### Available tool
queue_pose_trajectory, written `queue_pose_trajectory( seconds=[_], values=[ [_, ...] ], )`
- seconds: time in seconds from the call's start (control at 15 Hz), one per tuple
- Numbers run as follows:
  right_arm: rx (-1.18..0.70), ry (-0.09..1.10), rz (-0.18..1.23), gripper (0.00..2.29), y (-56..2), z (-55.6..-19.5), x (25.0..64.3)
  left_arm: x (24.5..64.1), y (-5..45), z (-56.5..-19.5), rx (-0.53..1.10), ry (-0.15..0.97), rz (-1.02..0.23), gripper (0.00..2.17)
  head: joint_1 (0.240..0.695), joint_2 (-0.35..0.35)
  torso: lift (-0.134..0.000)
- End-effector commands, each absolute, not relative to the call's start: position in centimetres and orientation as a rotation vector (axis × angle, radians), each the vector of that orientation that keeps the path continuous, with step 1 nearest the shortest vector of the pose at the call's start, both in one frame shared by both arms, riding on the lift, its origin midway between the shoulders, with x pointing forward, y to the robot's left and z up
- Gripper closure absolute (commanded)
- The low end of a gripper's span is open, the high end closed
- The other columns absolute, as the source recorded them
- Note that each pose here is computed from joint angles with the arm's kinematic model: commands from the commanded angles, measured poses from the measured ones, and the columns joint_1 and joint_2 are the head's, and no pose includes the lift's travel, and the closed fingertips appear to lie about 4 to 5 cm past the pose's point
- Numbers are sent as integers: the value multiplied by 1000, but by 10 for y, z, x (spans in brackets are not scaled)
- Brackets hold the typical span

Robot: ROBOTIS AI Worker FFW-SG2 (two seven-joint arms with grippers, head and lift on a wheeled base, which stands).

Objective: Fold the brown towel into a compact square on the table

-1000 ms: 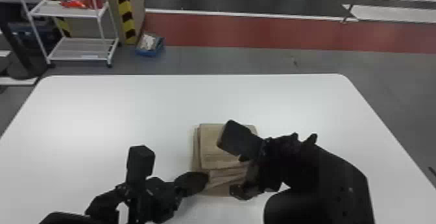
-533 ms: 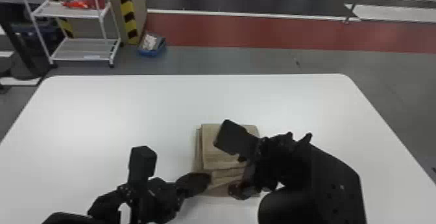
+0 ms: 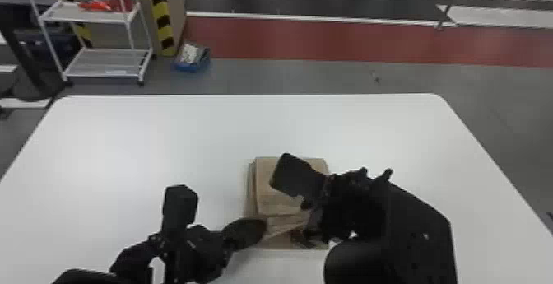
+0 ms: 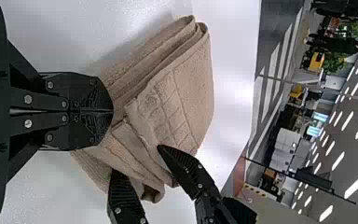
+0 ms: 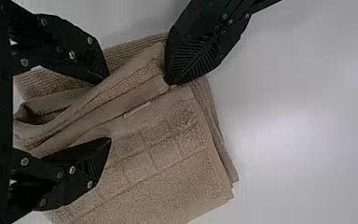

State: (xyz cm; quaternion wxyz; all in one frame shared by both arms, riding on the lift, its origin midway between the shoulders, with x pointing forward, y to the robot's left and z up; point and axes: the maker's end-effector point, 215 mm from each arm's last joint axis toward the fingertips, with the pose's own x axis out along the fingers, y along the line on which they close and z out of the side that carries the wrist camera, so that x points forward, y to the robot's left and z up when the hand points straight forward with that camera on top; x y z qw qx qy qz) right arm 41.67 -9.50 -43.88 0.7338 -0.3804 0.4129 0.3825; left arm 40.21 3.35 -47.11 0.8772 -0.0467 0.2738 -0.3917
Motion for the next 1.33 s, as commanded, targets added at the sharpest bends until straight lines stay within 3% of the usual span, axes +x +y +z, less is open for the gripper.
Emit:
queue_pose_trajectory(
  seconds=[0.0, 0.2, 0.33, 0.4, 0.53, 0.6, 0.67, 1.27],
  values=[
    [-822, 905, 845, 836, -92, -437, 418, 402, 34, -470, -99, 569, -818, 2145, 695, -86, -125],
    [-798, 905, 842, 1244, -94, -435, 420, 403, 36, -471, -96, 570, -815, 2145, 695, -81, -125],
    [-792, 906, 835, 1298, -98, -435, 421, 403, 38, -462, -94, 555, -816, 2145, 695, -82, -125],
    [-790, 908, 834, 1298, -99, -435, 420, 403, 40, -449, -103, 529, -814, 2047, 695, -82, -125],
    [-787, 907, 832, 1298, -100, -435, 421, 403, 54, -432, -139, 520, -795, 1349, 695, -83, -125],
    [-785, 905, 830, 1298, -101, -434, 421, 400, 58, -424, -147, 509, -795, 832, 695, -78, -125],
    [-779, 896, 829, 1298, -99, -430, 424, 399, 59, -420, -150, 505, -799, 505, 695, -72, -125],
    [-723, 803, 804, 1298, -96, -389, 435, 386, 40, -440, -165, 548, -821, 464, 695, -61, -125]
  ],
)
